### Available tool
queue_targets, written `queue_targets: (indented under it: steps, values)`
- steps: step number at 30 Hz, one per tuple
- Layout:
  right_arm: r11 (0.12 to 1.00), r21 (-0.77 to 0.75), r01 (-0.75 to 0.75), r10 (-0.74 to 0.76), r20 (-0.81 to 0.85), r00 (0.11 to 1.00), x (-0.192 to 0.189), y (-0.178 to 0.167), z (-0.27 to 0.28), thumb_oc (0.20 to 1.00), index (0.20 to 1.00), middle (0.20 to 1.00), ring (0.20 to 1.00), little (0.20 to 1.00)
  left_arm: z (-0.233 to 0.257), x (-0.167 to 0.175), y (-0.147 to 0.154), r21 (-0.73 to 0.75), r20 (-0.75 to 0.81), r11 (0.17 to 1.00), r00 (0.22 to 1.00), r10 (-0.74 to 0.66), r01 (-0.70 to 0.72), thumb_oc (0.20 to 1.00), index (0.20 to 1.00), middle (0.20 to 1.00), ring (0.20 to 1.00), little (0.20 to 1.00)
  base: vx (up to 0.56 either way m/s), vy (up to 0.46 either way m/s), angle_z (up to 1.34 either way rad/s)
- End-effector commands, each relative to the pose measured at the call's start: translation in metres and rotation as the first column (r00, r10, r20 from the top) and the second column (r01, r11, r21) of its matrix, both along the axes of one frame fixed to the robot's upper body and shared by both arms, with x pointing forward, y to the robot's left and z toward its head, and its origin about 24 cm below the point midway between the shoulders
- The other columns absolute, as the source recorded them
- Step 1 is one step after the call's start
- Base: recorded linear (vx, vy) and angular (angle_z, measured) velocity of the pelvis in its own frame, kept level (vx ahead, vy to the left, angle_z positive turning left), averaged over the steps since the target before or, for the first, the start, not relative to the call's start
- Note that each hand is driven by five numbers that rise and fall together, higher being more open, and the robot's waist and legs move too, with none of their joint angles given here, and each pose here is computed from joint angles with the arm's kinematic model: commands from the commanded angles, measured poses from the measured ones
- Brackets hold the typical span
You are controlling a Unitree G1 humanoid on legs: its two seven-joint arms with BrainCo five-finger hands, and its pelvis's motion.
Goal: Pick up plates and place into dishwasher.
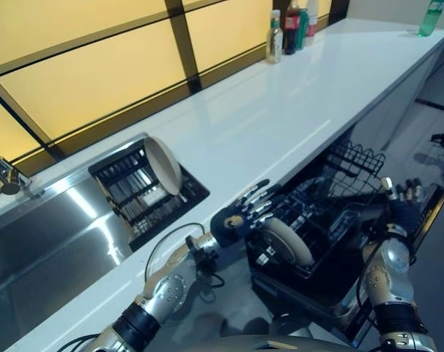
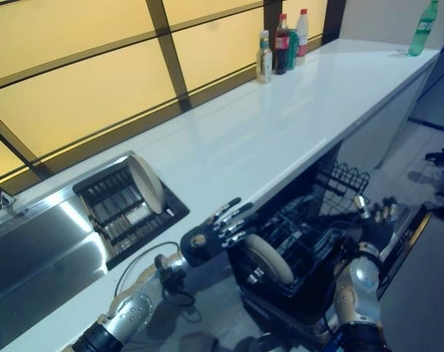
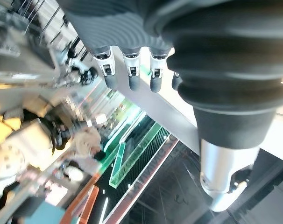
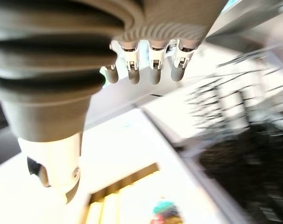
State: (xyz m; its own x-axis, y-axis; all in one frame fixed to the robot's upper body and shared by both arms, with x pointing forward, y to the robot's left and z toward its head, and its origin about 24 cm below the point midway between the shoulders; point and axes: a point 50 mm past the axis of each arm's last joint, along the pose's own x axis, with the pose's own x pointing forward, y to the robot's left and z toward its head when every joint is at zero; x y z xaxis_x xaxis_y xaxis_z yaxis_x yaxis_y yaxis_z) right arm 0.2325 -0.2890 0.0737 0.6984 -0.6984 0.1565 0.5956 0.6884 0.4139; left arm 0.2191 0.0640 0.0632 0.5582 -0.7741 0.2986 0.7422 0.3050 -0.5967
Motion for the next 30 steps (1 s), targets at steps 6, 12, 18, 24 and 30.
queue_targets:
  steps: [6,12,18,24,30]
  values:
    - [0.998,-0.011,-0.062,0.062,0.365,0.929,-0.021,0.017,0.047,1.0,1.0,1.0,1.0,1.0,0.049,0.004,0.018,0.086,0.413,0.985,0.905,0.102,-0.15,1.0,1.0,1.0,1.0,1.0,-0.01,0.039,0.19]
    - [0.976,0.025,-0.215,0.177,0.479,0.86,-0.022,0.032,0.055,1.0,1.0,1.0,1.0,1.0,0.095,0.02,0.008,0.026,0.591,0.973,0.788,0.17,-0.229,1.0,1.0,1.0,1.0,1.0,0.0,0.063,0.08]
    - [0.988,0.023,-0.154,0.124,0.474,0.872,-0.017,0.03,0.06,1.0,1.0,1.0,1.0,1.0,0.136,0.038,0.006,-0.04,0.671,0.935,0.684,0.287,-0.353,1.0,1.0,1.0,1.0,1.0,0.02,0.051,0.03]
    - [0.975,-0.193,0.113,-0.038,0.355,0.934,-0.027,0.009,0.073,1.0,1.0,1.0,1.0,1.0,0.146,0.06,0.053,0.011,0.81,0.722,0.429,0.399,-0.692,1.0,1.0,1.0,1.0,1.0,0.02,0.019,-0.02]
    - [0.856,-0.502,0.122,-0.042,0.168,0.985,-0.022,-0.023,0.094,1.0,1.0,1.0,1.0,1.0,0.146,0.064,0.129,0.07,0.966,0.371,0.156,0.205,-0.926,1.0,1.0,1.0,1.0,1.0,0.01,0.001,0.0]
